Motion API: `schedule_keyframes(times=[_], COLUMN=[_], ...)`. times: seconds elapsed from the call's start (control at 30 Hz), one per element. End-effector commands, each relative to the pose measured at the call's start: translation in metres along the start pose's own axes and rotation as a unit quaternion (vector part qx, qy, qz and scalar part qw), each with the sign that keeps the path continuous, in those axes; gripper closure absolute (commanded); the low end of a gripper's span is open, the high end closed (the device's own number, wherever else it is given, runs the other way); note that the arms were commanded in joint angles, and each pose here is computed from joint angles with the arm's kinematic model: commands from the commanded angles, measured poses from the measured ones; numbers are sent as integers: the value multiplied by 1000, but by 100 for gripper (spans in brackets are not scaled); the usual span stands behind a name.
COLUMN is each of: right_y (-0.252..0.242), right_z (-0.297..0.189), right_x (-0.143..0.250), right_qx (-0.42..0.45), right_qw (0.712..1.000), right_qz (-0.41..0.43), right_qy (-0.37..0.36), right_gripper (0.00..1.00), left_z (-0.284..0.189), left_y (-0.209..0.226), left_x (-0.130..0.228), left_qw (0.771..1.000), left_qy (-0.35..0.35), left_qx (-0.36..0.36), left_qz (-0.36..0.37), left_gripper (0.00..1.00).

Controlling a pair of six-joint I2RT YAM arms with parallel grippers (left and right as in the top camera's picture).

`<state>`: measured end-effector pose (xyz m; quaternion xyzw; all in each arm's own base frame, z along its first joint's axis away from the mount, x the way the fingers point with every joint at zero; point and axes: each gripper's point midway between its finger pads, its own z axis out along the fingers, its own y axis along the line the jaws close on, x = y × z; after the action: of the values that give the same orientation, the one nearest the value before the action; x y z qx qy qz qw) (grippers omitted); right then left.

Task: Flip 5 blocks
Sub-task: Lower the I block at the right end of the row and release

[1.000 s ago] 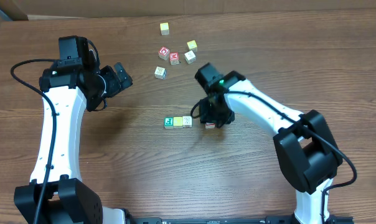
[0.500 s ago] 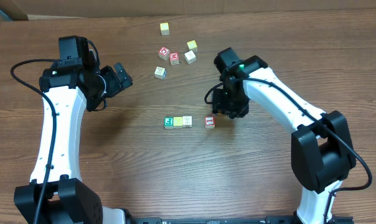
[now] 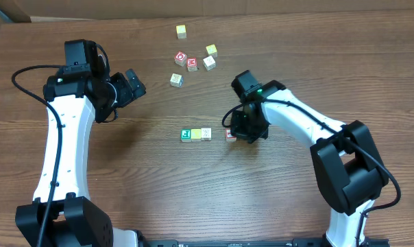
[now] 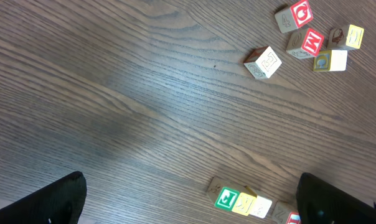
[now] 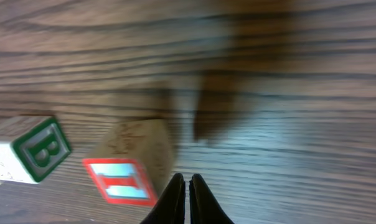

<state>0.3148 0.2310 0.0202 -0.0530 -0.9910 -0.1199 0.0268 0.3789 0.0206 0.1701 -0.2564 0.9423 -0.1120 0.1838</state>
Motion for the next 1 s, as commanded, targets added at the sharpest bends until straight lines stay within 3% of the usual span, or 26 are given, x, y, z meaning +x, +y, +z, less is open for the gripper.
schedule_keyframes(times=[0.0, 0.3, 0.6, 0.97], right_y=[15, 27, 18, 22], right_z=[-1, 1, -1, -1], right_x=[2, 3, -21, -23], right_qx=[-14, -18, 16, 7], right_qw=[1000, 999, 995, 995], right_qz=[-9, -28, -30, -32], right_qy=[-15, -30, -90, -94], right_gripper=[93, 92, 91, 91], left_z=[-1, -1, -1, -1], left_y=[-4, -4, -4, -4], left_x=[-1, -1, -1, -1], left_qw=[1000, 1000, 1000, 1000], left_qy=[-1, -1, -1, -1], left_qx=[4, 4, 4, 4], left_qz=[10, 10, 10, 10], left_gripper=[0, 0, 0, 0])
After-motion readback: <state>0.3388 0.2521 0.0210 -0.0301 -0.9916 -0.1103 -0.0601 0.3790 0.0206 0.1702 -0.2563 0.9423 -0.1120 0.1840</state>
